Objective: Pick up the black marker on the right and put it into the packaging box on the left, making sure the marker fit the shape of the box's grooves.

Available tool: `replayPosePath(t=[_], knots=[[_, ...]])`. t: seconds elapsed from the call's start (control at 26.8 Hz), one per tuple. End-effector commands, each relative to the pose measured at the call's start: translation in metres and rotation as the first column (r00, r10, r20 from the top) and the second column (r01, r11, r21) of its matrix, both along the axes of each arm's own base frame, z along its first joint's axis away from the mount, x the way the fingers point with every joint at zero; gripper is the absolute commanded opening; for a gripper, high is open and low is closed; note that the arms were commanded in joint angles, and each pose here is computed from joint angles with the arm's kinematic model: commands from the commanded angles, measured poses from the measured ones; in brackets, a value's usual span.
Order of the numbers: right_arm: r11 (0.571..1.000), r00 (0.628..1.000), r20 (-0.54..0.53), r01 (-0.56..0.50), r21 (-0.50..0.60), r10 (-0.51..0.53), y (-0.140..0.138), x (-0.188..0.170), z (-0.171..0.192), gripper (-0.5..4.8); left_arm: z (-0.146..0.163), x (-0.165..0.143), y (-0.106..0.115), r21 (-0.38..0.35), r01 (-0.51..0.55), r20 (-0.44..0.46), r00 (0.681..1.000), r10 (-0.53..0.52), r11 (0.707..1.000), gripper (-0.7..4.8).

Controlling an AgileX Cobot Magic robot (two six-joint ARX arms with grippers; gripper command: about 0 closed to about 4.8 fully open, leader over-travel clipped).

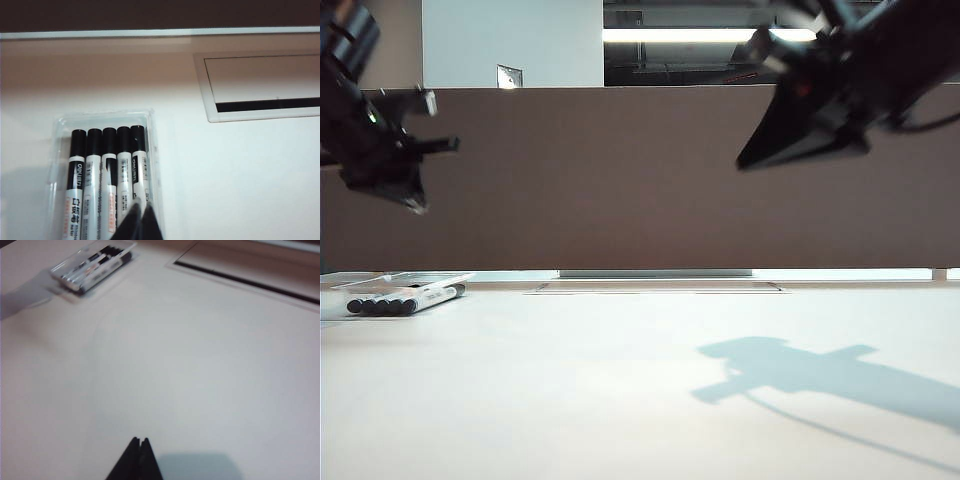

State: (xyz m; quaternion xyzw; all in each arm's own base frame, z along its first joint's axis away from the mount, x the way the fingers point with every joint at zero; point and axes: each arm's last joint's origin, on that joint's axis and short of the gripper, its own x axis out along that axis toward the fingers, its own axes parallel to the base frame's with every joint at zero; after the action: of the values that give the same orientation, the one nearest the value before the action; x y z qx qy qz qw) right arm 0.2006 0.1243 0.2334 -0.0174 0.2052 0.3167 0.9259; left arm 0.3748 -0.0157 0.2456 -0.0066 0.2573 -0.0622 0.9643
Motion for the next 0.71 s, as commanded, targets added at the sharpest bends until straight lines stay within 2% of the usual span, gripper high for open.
replayPosePath(t=[0.04,0.48,0.71], knots=[[1.000,0.998,0.058,0.008,-0.013,-0.008,-0.009,-0.014,0.015,-0.06,0.014,-0.025,0.001,-0.041,-0.019,0.036,0.999,0.021,0.999,-0.06],[0.999,0.987,0.162,0.008,0.049,-0.015,-0.038,-0.062,0.006,-0.06,0.021,-0.113,-0.005,-0.044,0.017,0.122,0.992,-0.011,0.999,-0.07],[0.996,0.975,0.213,0.054,0.069,-0.068,-0.051,-0.081,0.000,-0.05,0.016,-0.152,-0.010,-0.047,0.054,0.194,0.980,-0.044,0.997,-0.06]])
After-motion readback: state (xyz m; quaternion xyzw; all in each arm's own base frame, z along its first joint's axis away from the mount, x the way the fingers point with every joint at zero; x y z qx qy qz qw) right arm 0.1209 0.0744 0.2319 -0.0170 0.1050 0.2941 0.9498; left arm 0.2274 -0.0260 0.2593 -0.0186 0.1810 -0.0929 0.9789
